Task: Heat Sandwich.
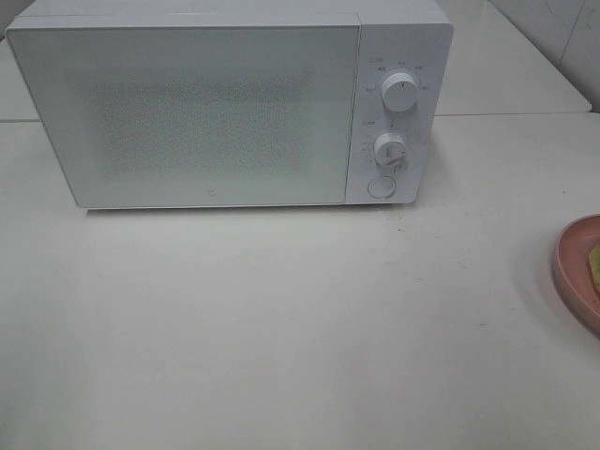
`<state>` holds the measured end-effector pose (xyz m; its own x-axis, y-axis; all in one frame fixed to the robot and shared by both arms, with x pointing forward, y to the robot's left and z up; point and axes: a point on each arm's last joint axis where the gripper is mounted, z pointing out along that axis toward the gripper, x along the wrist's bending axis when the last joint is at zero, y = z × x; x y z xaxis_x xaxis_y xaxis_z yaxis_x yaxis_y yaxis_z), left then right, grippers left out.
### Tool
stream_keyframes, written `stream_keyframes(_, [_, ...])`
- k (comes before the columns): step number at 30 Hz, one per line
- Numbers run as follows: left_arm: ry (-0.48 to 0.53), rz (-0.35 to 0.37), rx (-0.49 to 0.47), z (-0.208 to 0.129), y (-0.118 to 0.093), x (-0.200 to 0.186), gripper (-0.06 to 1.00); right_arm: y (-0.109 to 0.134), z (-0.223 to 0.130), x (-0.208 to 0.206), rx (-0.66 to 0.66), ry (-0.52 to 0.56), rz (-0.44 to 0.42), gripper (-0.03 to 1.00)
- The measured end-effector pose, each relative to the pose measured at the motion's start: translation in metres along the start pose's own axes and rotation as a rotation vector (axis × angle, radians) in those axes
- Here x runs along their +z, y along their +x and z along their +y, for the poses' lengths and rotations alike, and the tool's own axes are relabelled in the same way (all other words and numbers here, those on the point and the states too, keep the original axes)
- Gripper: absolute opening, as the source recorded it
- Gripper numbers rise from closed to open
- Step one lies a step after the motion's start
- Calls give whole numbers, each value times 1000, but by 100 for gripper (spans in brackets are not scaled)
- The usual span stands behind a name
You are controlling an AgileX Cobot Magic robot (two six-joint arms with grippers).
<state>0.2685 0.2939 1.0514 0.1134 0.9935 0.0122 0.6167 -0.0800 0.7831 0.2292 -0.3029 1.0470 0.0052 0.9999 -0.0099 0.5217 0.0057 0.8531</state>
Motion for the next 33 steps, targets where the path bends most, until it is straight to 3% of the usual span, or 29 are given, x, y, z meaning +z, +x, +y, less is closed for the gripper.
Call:
stream_keyframes(10, [-218, 21, 18, -19, -4, -28, 99, 0, 0, 0, 0, 0, 0, 77])
stream_keyframes(33, [-223, 24, 19, -19, -3, -29, 99, 0, 0, 0, 0, 0, 0, 77])
